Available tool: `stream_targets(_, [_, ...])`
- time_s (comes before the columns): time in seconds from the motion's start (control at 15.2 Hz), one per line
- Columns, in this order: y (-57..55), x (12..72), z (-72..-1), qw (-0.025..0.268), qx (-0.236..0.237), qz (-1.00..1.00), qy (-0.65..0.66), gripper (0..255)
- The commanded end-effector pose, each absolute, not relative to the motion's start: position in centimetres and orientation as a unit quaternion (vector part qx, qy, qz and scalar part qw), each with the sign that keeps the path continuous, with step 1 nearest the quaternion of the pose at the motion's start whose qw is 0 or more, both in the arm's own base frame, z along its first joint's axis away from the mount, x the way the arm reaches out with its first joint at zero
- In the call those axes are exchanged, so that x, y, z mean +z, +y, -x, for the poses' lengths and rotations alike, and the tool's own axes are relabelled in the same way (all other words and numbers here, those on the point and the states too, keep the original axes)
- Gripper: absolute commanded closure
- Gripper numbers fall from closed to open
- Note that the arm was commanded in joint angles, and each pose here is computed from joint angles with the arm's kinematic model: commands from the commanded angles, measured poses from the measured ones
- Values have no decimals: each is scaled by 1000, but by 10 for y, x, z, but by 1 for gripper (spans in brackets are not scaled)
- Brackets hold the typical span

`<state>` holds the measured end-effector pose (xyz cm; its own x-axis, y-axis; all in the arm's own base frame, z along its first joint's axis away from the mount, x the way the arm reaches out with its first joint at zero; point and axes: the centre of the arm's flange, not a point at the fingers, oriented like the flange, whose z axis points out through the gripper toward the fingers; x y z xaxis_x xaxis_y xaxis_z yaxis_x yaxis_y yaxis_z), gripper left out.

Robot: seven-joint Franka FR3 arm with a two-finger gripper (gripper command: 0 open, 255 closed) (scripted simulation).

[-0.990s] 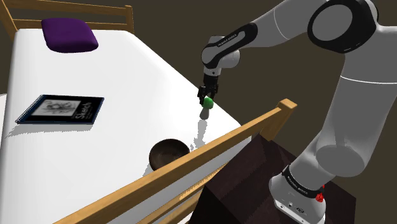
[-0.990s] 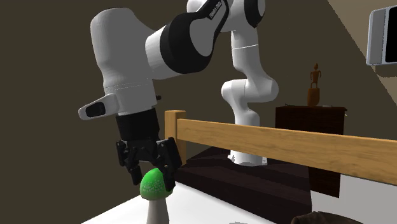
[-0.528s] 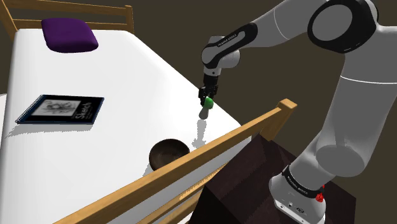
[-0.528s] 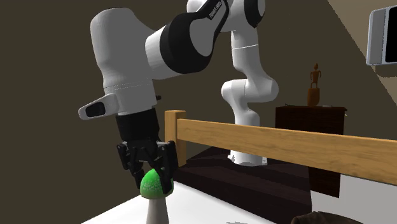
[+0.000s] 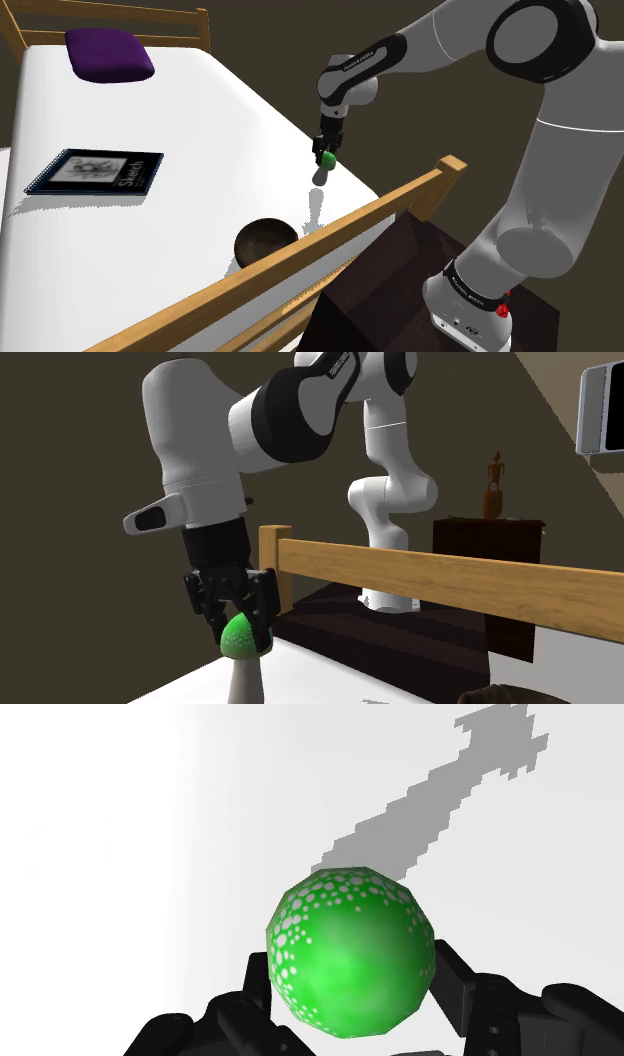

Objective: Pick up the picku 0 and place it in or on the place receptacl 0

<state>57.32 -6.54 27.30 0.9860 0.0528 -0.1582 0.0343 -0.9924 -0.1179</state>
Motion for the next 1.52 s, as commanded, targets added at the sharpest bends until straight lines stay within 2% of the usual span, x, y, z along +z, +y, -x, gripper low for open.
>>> stream_targets(0.0, [-65, 283, -574, 57, 81, 995, -22, 255])
stream_targets(1.32, [-65, 387, -574, 57, 81, 995, -22, 255])
stream_targets(1.45, [-40, 390, -566, 57, 81, 995, -22, 255])
